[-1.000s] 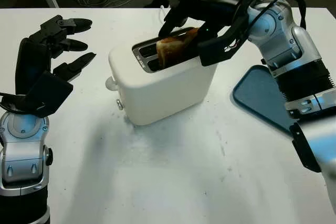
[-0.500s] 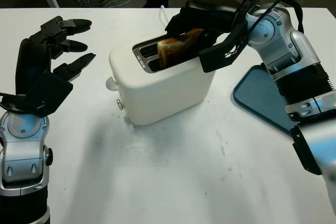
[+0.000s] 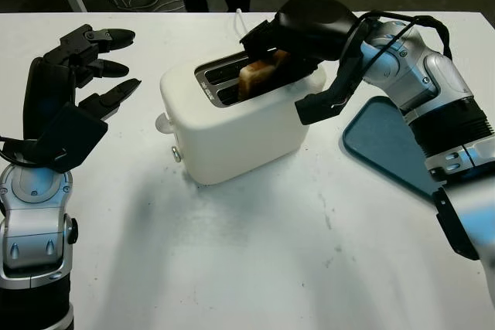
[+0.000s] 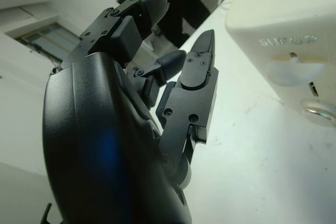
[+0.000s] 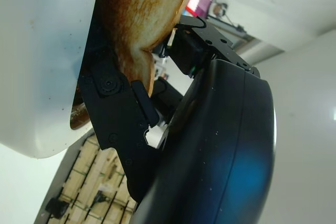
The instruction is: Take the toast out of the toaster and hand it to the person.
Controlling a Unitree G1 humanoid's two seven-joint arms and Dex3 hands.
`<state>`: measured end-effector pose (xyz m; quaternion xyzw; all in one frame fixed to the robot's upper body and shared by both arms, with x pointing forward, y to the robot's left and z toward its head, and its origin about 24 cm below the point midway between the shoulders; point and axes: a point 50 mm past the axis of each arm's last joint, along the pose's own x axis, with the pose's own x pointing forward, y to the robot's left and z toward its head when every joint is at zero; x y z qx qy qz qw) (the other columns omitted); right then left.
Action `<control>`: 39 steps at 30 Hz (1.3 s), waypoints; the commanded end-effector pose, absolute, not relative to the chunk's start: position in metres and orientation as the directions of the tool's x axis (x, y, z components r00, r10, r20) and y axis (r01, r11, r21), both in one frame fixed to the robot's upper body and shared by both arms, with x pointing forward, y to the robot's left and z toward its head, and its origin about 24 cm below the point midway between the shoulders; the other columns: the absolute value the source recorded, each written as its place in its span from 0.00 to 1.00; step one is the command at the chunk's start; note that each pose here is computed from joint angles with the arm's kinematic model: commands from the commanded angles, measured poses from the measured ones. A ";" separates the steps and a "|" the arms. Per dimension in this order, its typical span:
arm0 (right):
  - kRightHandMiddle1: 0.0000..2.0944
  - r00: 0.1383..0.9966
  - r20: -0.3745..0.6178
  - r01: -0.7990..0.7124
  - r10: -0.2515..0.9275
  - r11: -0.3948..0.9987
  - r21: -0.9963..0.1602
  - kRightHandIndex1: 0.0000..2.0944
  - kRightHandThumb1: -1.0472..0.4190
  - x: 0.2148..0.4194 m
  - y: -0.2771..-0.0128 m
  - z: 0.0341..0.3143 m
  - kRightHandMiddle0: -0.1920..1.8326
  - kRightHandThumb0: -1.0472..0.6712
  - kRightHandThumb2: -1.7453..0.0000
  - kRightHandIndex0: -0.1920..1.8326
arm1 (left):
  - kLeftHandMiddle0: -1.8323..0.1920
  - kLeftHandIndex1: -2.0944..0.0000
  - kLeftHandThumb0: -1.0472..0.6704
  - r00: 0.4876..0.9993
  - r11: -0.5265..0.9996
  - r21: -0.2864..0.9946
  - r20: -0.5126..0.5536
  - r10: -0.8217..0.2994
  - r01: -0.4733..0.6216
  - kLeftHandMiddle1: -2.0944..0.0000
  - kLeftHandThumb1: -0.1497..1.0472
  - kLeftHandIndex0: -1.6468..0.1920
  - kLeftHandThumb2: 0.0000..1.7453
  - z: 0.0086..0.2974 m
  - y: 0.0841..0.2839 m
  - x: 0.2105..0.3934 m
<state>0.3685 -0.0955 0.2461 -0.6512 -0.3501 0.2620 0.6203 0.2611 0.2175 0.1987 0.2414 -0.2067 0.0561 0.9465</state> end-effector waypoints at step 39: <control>0.83 0.779 0.583 0.354 0.232 0.604 -0.714 0.83 0.09 0.401 -0.191 0.322 0.48 0.32 0.66 0.59 | 0.66 0.78 0.55 0.905 0.872 0.435 0.425 0.021 -0.224 0.54 0.89 0.58 0.01 0.196 0.219 0.260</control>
